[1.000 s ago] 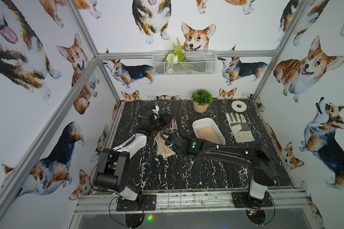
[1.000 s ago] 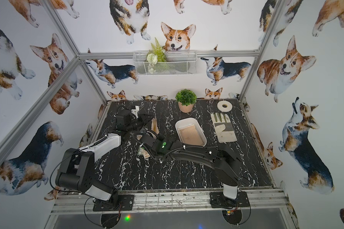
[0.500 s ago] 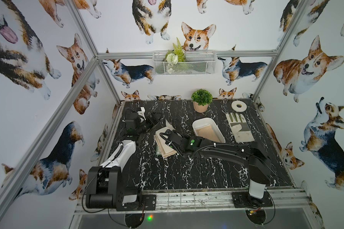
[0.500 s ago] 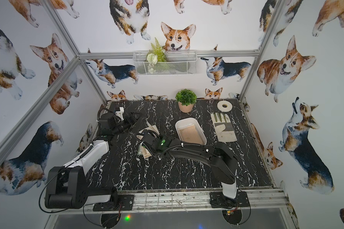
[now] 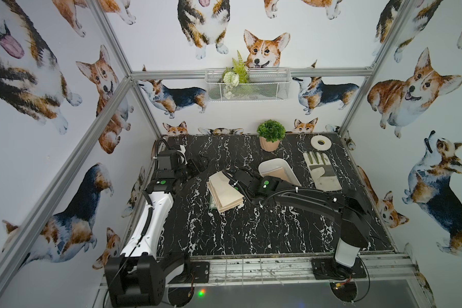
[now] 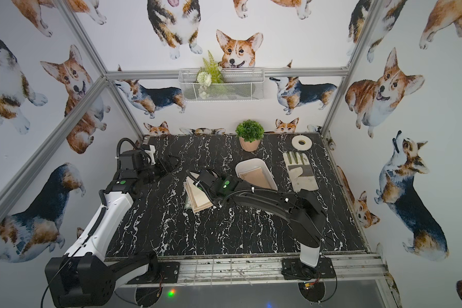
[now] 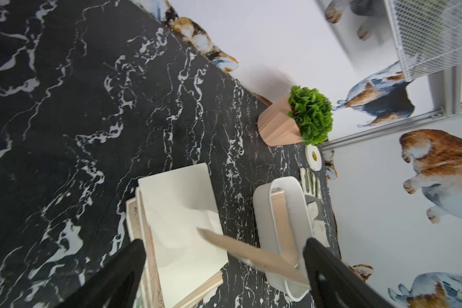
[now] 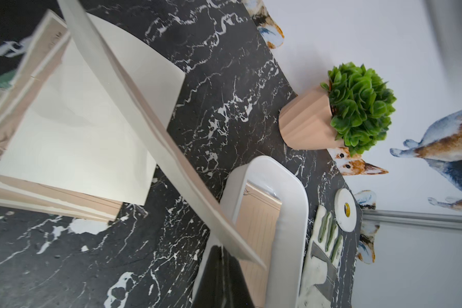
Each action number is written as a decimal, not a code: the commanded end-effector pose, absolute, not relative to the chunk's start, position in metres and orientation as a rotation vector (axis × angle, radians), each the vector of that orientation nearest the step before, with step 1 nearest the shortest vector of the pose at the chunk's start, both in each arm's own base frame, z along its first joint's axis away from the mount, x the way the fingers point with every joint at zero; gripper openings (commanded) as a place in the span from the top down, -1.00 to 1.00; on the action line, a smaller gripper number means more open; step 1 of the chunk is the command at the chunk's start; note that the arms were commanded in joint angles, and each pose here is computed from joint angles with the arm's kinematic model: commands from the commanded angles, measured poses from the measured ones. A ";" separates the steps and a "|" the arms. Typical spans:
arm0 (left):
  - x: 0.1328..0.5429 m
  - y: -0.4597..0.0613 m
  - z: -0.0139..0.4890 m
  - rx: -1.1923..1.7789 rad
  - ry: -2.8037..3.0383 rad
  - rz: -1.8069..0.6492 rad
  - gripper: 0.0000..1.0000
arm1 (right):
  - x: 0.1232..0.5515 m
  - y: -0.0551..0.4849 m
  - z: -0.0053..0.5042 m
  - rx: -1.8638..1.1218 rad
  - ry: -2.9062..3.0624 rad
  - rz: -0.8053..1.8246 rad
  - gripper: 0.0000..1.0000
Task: Take out the stationery paper from the storage box
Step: Place the stationery paper at the center of the board, then adjust the stationery paper at the center of the board.
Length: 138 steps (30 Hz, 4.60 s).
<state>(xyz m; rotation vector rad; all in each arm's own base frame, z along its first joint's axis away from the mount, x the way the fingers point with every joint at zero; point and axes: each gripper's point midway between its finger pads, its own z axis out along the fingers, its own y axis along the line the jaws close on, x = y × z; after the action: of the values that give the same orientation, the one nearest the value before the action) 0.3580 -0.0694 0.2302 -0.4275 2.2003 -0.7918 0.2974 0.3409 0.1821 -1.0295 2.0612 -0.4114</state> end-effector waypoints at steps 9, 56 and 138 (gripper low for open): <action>0.345 -0.063 0.222 -0.476 2.240 -0.786 -0.91 | 0.324 0.375 0.159 -1.031 2.123 -0.453 1.00; 0.348 -0.051 0.201 -0.628 2.213 -0.922 -0.49 | 0.298 0.369 0.165 -0.343 2.410 1.177 0.00; 0.351 -0.069 0.139 -0.655 2.378 -0.897 -0.46 | 0.315 0.331 0.114 -0.465 2.589 0.454 1.00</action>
<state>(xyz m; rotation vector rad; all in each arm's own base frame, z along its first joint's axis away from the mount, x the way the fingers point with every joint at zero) 0.3488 -0.0680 0.1399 -0.6669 2.3824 -0.8900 0.3162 0.3587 0.1136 -0.3650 2.5756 0.7452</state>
